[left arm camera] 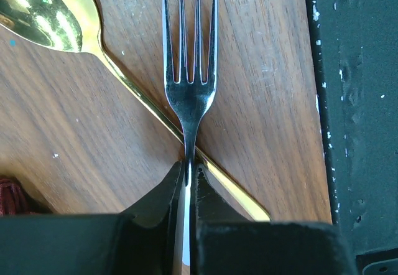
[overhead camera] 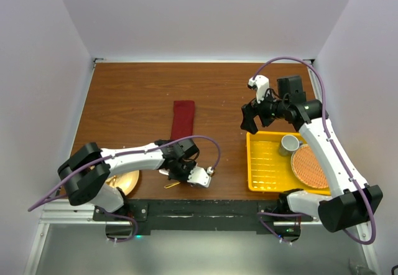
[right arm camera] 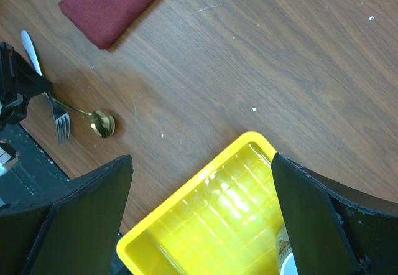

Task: Fold the napkin into a case and place the utensils inside
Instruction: Pick up the fork from the corner of the board, then insert the fork into the folded napkin.

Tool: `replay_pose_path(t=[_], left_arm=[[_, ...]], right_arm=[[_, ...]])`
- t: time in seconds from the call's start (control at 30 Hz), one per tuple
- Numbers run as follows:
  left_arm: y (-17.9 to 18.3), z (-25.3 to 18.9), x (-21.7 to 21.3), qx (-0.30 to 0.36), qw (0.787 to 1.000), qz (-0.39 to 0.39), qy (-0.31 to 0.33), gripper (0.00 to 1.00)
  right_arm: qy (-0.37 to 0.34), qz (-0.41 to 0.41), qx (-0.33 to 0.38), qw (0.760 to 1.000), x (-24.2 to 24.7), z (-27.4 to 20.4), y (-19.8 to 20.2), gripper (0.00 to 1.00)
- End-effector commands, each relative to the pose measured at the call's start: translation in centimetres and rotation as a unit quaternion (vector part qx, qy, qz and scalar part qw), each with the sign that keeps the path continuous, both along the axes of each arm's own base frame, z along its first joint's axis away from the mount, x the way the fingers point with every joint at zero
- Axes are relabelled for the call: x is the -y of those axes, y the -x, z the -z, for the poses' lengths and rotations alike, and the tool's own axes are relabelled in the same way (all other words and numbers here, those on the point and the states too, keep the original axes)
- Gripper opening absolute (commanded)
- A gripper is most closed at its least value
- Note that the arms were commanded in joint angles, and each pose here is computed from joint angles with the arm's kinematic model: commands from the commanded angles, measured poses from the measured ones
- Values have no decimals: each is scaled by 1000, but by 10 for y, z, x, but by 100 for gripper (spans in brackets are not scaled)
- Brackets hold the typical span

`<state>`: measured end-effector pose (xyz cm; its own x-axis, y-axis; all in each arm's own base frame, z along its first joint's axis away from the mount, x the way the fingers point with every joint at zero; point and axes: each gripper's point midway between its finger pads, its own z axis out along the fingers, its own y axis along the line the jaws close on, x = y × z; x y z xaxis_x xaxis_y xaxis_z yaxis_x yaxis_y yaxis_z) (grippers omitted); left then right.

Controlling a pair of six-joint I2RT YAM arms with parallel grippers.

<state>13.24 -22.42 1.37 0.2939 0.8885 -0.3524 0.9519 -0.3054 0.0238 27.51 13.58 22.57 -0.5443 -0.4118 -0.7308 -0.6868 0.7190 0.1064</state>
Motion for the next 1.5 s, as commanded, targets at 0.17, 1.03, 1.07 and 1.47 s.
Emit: replay_pose_path(t=[0.17,1.03,1.07,1.47], left_arm=[[-21,-88,38,-42,989,-75,124,0],[-356,-138,-10,-20,612,-746,261,0],[-358,-136,-9,-19,611,-746,264,0],[-339,-80,-24,-17,610,-762,217,0]], right_arm=[[-10,3,4,1000,-1,-7,0,98],[-7,18,-17,1000,-6,5,-25,98],[-5,19,-16,1000,-5,5,-27,98],[1,18,-32,999,-8,16,-37,98]])
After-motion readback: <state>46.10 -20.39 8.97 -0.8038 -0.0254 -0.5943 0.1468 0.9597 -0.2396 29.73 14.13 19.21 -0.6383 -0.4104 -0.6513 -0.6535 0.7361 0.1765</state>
